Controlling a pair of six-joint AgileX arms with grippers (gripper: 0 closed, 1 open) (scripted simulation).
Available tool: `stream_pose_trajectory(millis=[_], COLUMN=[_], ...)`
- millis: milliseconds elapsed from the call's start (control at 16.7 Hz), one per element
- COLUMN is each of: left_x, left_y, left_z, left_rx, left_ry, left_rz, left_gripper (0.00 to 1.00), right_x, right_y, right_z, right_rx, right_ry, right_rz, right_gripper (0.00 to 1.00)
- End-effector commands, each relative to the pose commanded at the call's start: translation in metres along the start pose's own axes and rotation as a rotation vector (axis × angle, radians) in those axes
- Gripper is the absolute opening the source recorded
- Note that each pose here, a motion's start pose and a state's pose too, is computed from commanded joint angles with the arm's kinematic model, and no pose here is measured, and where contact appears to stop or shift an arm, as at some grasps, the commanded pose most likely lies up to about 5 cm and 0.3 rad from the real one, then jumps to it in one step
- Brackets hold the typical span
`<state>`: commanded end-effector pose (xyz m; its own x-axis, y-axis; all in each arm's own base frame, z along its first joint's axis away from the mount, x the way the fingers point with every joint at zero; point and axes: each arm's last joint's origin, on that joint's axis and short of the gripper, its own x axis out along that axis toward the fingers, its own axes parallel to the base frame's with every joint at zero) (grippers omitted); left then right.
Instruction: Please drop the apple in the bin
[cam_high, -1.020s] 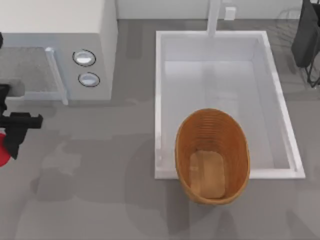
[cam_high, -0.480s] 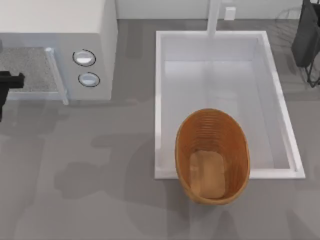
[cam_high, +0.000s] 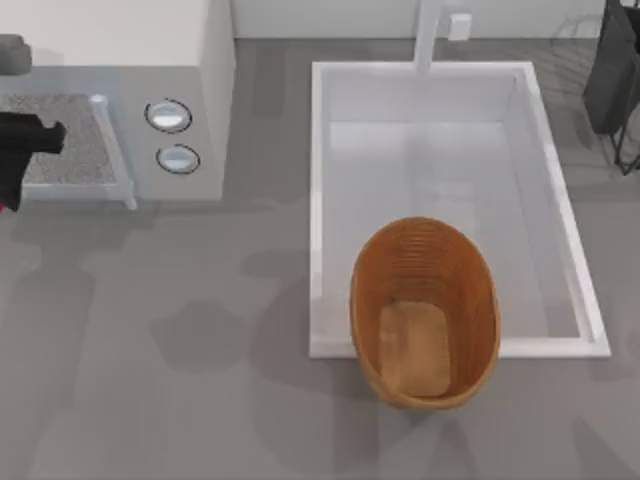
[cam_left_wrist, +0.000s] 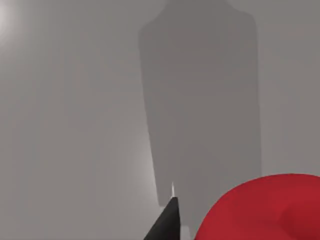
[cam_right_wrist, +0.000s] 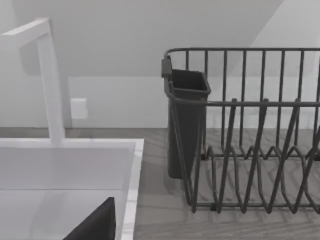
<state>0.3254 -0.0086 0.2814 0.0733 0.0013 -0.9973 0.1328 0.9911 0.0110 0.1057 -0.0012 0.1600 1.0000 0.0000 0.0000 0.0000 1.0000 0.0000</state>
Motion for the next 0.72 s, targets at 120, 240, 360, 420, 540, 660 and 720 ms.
stream_pose_trajectory(millis=[120, 240, 360, 420, 540, 660, 720], left_x=[-0.018, -0.038, -0.053, -0.059, -0.066, -0.067, -0.065], left_y=[-0.019, -0.044, -0.076, -0.094, -0.133, -0.175, -0.196], left_z=[0.015, 0.03, 0.044, 0.05, 0.058, 0.061, 0.06], left_rx=[0.165, 0.388, 0.664, 0.82, 1.156, 1.506, 1.678], left_ry=[-0.052, -0.102, -0.138, -0.149, -0.16, -0.158, -0.152], left_rz=[0.003, 0.008, 0.012, 0.014, 0.016, 0.012, 0.007], left_gripper=[0.0, 0.0, 0.0, 0.0, 0.0, 0.0, 0.0], right_x=[0.0, 0.0, 0.0, 0.0, 0.0, 0.0, 0.0], right_y=[0.0, 0.0, 0.0, 0.0, 0.0, 0.0, 0.0], right_z=[0.0, 0.0, 0.0, 0.0, 0.0, 0.0, 0.0], right_rx=[0.0, 0.0, 0.0, 0.0, 0.0, 0.0, 0.0], right_ry=[0.0, 0.0, 0.0, 0.0, 0.0, 0.0, 0.0], right_rz=[0.0, 0.0, 0.0, 0.0, 0.0, 0.0, 0.0], right_gripper=[1.0, 1.0, 1.0, 1.0, 1.0, 1.0, 1.0])
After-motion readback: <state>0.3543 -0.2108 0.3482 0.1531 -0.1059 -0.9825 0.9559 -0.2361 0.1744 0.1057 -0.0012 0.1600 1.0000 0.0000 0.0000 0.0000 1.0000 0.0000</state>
